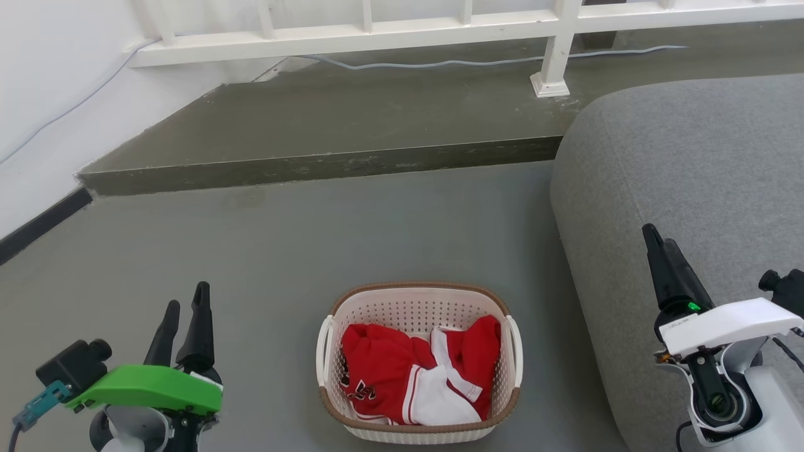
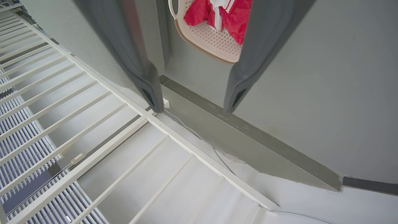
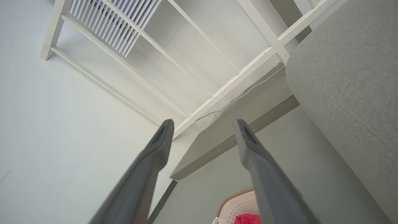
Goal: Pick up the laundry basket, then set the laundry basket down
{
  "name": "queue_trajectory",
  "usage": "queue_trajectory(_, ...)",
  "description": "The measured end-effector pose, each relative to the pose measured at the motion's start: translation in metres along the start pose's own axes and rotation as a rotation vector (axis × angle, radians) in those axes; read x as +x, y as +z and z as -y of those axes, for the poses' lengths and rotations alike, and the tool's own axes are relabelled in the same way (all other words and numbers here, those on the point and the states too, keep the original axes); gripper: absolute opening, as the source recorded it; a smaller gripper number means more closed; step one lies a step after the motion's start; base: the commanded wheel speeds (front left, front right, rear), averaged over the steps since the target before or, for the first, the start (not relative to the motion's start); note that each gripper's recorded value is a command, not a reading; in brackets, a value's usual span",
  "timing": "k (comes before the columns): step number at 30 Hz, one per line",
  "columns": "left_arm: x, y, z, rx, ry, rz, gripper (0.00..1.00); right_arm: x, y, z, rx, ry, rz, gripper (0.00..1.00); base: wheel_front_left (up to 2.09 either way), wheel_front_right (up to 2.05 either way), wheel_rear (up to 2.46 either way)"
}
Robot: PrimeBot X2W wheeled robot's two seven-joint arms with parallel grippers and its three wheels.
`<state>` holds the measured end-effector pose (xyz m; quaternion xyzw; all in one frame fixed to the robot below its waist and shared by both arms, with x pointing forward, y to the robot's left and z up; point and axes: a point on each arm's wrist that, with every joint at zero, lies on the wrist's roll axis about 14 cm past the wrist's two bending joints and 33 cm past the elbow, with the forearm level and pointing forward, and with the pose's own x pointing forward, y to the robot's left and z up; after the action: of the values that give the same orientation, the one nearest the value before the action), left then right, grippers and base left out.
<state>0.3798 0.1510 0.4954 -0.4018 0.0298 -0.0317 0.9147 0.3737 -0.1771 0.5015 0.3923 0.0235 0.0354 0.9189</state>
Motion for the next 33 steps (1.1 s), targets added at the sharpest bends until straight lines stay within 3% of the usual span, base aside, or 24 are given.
queue_trajectory(33, 0.008, 0.006, 0.036, 0.388, -0.121, 0.087, 1.00, 0.002, -0.004, -0.018, -0.382, 0.069, 0.032, 1.00, 0.00, 0.00, 0.00)
